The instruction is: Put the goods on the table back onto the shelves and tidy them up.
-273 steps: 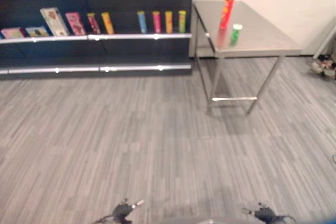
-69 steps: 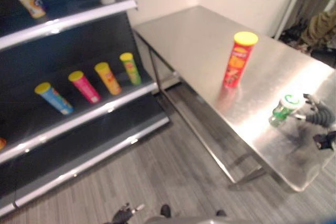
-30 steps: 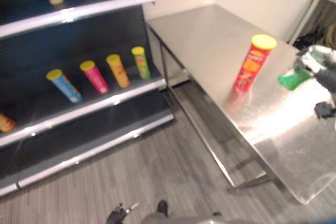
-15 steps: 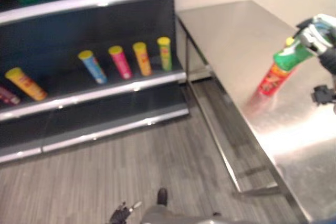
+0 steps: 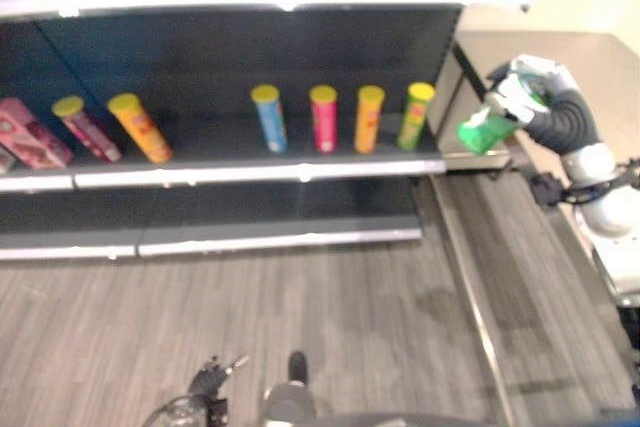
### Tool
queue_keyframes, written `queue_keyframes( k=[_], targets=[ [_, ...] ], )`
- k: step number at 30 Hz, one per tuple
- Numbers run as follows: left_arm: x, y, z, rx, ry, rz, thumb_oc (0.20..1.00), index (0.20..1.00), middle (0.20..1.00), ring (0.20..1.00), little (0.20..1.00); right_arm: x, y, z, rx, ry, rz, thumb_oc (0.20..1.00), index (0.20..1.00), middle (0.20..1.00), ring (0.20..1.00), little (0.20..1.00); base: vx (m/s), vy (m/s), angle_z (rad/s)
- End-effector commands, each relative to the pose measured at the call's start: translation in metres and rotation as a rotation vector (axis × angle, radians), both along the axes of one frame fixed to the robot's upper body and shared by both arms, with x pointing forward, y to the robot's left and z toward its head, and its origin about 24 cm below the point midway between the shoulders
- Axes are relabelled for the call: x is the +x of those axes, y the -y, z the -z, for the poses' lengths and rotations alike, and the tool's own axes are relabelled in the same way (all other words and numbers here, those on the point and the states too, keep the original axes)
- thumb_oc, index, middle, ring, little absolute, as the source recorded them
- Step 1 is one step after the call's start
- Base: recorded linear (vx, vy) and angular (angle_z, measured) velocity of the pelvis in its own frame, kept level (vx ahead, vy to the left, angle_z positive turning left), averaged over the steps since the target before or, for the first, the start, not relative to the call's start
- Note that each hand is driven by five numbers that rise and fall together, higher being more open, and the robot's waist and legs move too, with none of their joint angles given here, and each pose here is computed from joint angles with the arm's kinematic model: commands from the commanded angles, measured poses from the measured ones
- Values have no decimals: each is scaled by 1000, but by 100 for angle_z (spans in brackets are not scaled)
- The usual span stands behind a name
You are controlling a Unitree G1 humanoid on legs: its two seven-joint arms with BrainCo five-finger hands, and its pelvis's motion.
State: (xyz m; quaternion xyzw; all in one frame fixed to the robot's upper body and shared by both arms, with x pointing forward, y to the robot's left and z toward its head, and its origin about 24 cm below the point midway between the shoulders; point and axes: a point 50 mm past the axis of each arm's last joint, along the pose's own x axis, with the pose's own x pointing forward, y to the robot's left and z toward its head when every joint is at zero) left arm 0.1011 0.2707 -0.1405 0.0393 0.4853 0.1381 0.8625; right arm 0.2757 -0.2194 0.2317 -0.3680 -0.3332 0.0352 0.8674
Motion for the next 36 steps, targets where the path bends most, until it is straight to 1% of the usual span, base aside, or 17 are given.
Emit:
queue_keyframes(
  k=[1,7,15,17,20,24,26,29,31,35,36],
  targets=[
    [4,-3,-4,47,2,105,1000,1000,1000,1000,1000,-9,1,-38,-81,161,17,200,200,200,200,200,152,318,9],
    [8,1,-3,36,8,116,1000,1000,1000,1000,1000,-11,-6,-53,-51,214,-39,200,200,200,200,200,175,91,18],
    [19,22,0,-10,26,177,1000,1000,1000,1000,1000,-17,-13,-73,-79,301,-63,200,200,200,200,200,179,11,38],
    [16,27,2,-18,16,188,1000,1000,1000,1000,1000,-18,-17,-78,-88,316,-79,200,200,200,200,200,172,-71,58],
    [13,29,3,-36,17,160,1000,1000,1000,1000,1000,-19,-28,-89,-142,342,-118,200,200,200,200,200,211,-133,24],
    [12,26,2,-40,25,126,1000,1000,1000,1000,1000,-15,-39,-104,-187,361,-154,200,200,200,200,200,193,-187,36],
    [12,23,0,-55,45,71,1000,1000,1000,1000,1000,-9,-47,-113,-217,359,-166,200,200,200,200,200,113,-184,53],
    [13,19,0,-61,54,17,1000,1000,1000,1000,1000,7,-41,-123,-252,330,-86,200,200,200,200,200,78,-87,43],
    [0,14,3,-58,9,3,1000,1000,1000,1000,1000,20,-35,-127,-290,285,-20,200,200,200,200,200,253,37,63],
    [-9,7,4,-37,-16,-20,1000,1000,1000,1000,1000,26,-25,-128,-300,280,45,200,200,200,200,200,199,118,22],
    [-17,6,6,-33,-40,-23,1000,1000,1000,1000,1000,31,-22,-126,-298,269,64,200,200,200,200,200,305,259,-5]
  ],
)
